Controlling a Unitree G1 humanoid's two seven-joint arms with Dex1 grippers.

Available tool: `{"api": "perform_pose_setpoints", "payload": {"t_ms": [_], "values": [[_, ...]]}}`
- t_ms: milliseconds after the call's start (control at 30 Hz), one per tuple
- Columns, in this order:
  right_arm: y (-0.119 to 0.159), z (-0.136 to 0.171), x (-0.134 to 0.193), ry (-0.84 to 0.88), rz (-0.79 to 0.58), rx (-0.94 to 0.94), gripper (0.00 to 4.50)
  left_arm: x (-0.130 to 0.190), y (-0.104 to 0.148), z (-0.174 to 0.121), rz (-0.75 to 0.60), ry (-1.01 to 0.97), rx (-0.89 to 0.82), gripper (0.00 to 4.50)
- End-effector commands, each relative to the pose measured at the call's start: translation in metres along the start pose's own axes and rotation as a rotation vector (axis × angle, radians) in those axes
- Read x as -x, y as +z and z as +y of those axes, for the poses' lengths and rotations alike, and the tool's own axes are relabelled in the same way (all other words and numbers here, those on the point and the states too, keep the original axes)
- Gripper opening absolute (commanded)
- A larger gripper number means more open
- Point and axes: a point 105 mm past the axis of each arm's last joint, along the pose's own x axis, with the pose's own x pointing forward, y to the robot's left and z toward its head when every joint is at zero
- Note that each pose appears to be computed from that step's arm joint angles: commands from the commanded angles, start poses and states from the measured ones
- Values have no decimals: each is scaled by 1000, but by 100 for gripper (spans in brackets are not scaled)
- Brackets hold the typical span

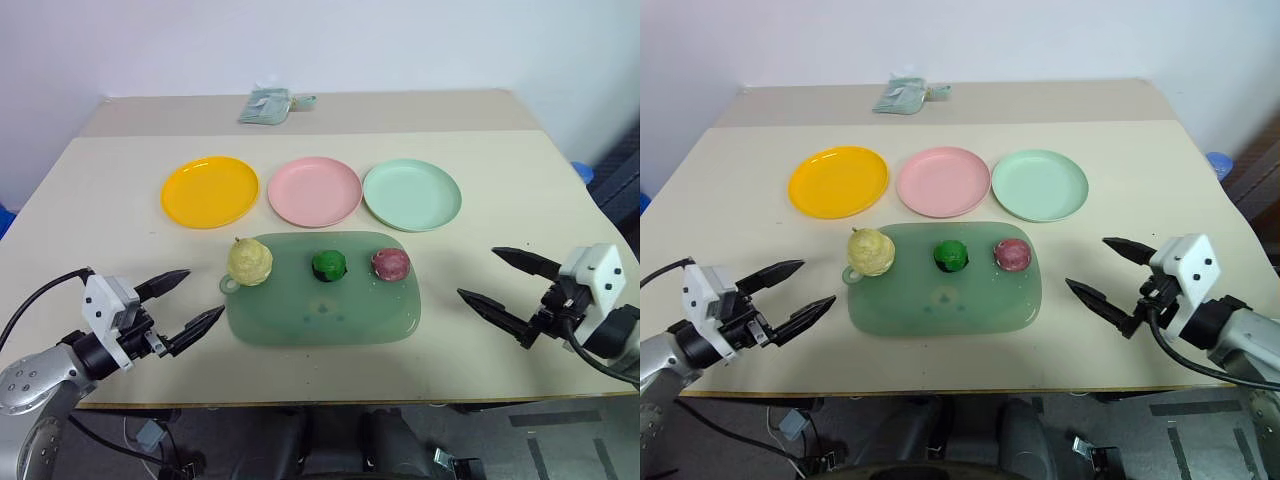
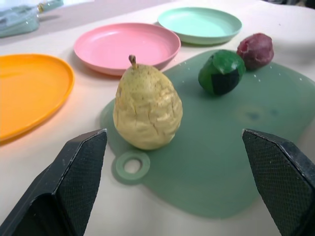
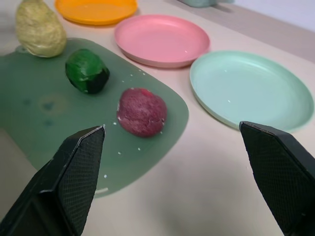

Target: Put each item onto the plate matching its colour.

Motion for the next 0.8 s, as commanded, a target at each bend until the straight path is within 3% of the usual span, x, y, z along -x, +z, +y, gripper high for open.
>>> {"api": "perform_pose_setpoints", "payload": {"t_ms": [33, 333, 800], "values": [[20, 14, -16, 127, -96, 68, 446, -12, 10, -1, -49, 59, -12, 450], [50, 33, -57, 390, -261, 129, 446, -53, 10, -5, -106, 185, 73, 450], [59, 37, -76, 445, -283, 170, 446, -98, -18, -10, -14, 257, 75, 450]]}}
